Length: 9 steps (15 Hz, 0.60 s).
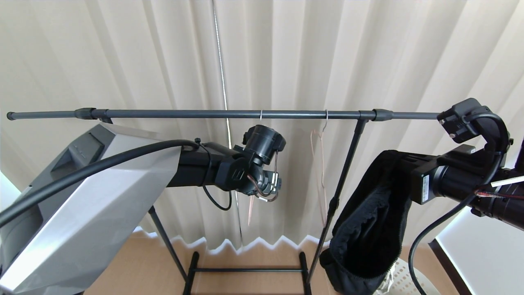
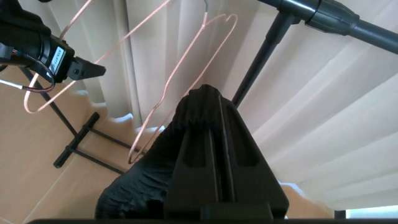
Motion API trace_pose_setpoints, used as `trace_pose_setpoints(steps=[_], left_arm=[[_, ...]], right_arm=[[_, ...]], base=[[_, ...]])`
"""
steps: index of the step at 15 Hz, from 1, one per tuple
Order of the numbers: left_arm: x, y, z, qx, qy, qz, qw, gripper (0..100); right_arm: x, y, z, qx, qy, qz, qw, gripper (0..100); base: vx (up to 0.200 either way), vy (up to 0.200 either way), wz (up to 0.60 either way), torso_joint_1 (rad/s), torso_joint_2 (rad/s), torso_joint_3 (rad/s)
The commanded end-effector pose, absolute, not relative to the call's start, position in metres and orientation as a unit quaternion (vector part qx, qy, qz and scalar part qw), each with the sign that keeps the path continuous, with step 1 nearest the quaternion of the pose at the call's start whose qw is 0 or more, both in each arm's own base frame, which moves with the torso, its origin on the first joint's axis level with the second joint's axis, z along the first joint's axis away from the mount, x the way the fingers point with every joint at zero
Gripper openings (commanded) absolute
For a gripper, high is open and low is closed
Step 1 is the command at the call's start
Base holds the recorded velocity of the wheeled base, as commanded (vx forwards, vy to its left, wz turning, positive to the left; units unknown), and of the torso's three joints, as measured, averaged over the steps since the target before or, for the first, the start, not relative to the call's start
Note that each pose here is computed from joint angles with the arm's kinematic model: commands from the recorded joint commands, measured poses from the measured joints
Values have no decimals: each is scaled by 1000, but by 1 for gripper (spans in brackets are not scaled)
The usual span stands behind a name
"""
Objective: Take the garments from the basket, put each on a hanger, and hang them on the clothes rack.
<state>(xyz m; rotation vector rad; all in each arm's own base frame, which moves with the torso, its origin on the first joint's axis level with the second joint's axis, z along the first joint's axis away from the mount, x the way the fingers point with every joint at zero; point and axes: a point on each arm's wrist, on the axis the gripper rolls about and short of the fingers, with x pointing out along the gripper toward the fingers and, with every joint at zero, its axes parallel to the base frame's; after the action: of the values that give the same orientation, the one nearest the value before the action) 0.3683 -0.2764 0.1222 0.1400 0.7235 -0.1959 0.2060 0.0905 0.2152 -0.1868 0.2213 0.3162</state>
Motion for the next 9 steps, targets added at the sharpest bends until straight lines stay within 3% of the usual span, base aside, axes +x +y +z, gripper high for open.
trace_pose_setpoints(steps=[1, 9], left_arm=[[369, -277, 118, 71, 357, -94, 927, 0], [371, -278, 123, 65, 348, -95, 930, 0]], right_arm=[[206, 91, 215, -93, 111, 157, 977, 0], [206, 91, 214, -93, 111, 157, 977, 0]], base=[[0, 0, 0, 0, 0, 0], [0, 0, 0, 0, 0, 0]])
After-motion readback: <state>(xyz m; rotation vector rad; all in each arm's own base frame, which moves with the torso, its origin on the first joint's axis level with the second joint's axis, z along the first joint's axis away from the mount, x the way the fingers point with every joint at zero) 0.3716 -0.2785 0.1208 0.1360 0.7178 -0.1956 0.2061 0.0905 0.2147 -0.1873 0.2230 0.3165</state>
